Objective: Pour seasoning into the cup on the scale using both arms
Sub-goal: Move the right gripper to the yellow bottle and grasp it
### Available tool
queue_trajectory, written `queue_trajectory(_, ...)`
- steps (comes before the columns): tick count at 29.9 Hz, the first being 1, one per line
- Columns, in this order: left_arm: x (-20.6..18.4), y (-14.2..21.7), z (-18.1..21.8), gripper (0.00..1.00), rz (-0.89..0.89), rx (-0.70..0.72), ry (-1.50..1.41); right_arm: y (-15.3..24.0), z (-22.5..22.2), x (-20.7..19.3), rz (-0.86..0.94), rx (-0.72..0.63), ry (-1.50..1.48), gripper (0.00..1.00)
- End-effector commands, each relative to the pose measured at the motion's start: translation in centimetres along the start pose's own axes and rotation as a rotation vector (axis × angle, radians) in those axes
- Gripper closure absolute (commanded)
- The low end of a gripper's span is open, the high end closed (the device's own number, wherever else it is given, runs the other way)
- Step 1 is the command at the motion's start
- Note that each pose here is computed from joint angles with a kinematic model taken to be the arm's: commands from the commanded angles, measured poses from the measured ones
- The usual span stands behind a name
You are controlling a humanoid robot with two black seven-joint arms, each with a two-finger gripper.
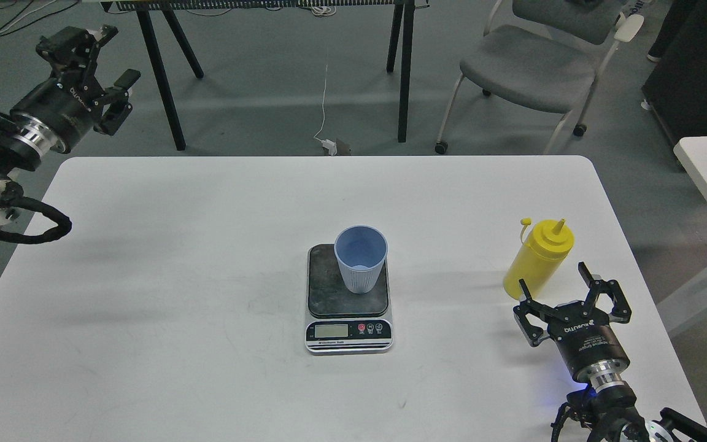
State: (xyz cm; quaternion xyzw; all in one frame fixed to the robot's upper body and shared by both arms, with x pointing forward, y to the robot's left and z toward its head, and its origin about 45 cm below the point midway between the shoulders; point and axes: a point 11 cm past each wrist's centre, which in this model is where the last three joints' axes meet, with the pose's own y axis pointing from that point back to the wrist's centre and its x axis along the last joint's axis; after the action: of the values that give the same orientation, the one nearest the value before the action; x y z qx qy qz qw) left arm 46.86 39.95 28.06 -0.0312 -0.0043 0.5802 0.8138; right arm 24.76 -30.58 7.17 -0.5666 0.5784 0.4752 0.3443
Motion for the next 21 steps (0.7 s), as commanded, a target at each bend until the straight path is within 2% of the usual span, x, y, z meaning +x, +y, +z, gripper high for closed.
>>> queue_trajectory(1,0.0,0.0,0.0,0.27,0.001,-0.001,0.000,-1.1,0.7,-0.4,-0.017,0.001,-0.006,0.01)
queue_trajectory(15,0.0,0.0,0.0,0.27,0.000,0.002,-0.001,-2.7,1.3,-0.4,-0.022,0.012,0.006,0.03)
queue_trajectory(16,0.0,0.0,0.0,0.27,0.000,0.002,-0.001,-2.8,1.3,-0.4,-0.021,0.013,0.005,0.05)
queue_trajectory(19,0.0,0.0,-0.1,0.27,-0.001,0.003,-0.002,-2.8,1.3,-0.1,-0.012,0.021,0.006,0.22)
queue_trajectory(21,0.0,0.0,-0.1,0.27,-0.001,0.003,-0.002,-2.9,1.4,0.2,-0.005,0.026,0.006,0.29)
